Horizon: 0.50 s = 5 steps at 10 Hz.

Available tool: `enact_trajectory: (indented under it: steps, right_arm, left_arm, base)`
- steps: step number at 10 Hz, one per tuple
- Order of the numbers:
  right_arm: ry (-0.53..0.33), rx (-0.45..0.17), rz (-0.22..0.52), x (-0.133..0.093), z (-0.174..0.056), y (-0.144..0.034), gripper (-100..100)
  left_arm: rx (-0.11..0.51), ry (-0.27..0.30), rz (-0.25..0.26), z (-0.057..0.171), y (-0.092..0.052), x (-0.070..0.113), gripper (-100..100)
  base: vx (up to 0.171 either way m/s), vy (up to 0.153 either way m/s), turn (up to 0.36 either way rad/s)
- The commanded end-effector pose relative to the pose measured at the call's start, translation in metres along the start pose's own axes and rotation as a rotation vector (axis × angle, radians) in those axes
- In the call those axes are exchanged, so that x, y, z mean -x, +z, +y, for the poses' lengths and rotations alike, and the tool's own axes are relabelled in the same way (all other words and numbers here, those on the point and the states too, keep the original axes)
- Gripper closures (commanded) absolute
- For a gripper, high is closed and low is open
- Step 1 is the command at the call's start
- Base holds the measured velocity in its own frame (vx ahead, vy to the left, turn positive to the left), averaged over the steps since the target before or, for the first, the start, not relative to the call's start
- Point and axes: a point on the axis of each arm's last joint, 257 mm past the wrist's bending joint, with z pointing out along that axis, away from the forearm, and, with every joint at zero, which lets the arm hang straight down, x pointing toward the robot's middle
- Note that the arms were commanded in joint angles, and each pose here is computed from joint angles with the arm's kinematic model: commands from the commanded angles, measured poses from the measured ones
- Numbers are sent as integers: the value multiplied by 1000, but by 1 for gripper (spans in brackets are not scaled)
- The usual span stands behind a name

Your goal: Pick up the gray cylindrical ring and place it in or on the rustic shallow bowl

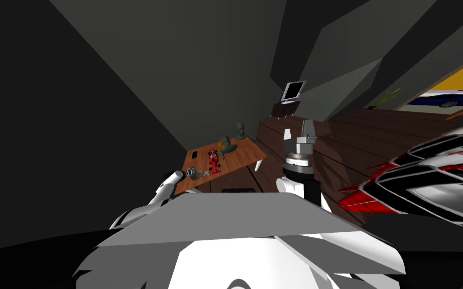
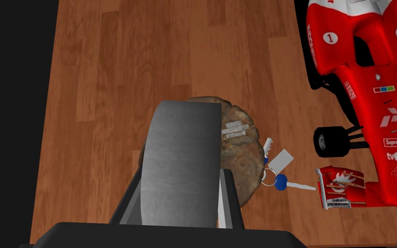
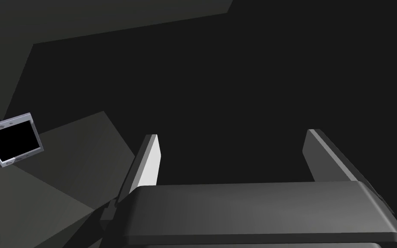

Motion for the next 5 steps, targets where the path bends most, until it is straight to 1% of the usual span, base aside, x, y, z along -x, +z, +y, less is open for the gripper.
enact_trajectory:
  steps: [1,5]
  right_arm:
    - [0,0,0,0,0,0,0]
    - [0,0,0,0,0,0,0]
  left_arm:
    - [0,0,0,0,0,0,-100]
    - [0,0,0,0,0,0,-100]
  base:
    - [2,10,-1]
    - [0,0,0]
